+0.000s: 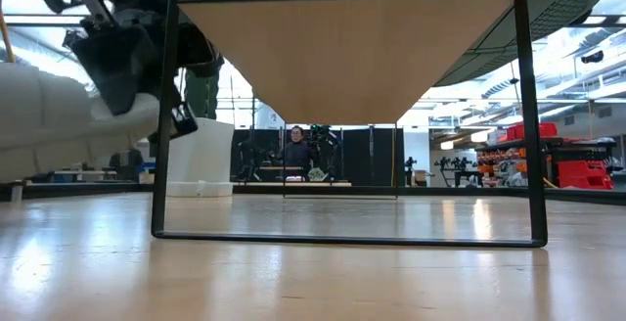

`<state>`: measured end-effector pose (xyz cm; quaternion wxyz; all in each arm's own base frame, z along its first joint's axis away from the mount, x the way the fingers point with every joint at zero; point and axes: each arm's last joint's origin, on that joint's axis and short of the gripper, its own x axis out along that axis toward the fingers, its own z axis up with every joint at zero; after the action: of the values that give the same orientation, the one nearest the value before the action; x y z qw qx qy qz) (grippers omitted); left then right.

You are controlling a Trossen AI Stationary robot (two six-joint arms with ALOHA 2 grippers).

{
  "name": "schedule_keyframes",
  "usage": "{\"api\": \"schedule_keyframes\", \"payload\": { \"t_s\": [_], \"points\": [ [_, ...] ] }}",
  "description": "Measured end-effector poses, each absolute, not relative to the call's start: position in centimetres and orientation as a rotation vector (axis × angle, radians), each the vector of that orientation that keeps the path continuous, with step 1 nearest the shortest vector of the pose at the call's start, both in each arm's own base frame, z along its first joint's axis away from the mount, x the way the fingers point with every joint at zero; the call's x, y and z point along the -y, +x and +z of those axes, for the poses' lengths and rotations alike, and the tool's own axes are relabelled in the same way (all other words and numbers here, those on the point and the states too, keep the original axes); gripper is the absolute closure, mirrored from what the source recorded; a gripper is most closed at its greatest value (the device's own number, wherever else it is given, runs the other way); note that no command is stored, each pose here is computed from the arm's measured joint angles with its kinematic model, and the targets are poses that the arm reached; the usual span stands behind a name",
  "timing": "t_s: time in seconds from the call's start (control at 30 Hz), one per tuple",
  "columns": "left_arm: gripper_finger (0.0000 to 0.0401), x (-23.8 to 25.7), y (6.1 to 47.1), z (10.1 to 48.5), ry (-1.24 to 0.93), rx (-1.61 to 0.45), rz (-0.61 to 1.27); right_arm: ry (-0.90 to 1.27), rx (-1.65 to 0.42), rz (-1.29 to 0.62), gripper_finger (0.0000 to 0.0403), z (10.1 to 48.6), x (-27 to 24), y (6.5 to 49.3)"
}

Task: Pick and place slides into the shelf
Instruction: Put the gray slipper on the shelf

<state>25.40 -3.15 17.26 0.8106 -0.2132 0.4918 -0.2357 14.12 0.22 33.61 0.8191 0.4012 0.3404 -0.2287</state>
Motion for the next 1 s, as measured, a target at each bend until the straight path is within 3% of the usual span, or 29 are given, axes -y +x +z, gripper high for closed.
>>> {"api": "schedule_keyframes", "payload": {
  "t_s": [0.57,1.0],
  "points": [
    [0.0348,2.6,19.9,23.6,-0.667,-1.000,-0.387,0.806,-0.737,-0.462,0.0230,33.6,-0.2,14.1],
    [0.0345,1.7,16.4,28.4,-0.915,-0.661,-0.131,0.792,-0.740,-0.456,0.0230,33.6,-0.2,14.1]
  ]
}}
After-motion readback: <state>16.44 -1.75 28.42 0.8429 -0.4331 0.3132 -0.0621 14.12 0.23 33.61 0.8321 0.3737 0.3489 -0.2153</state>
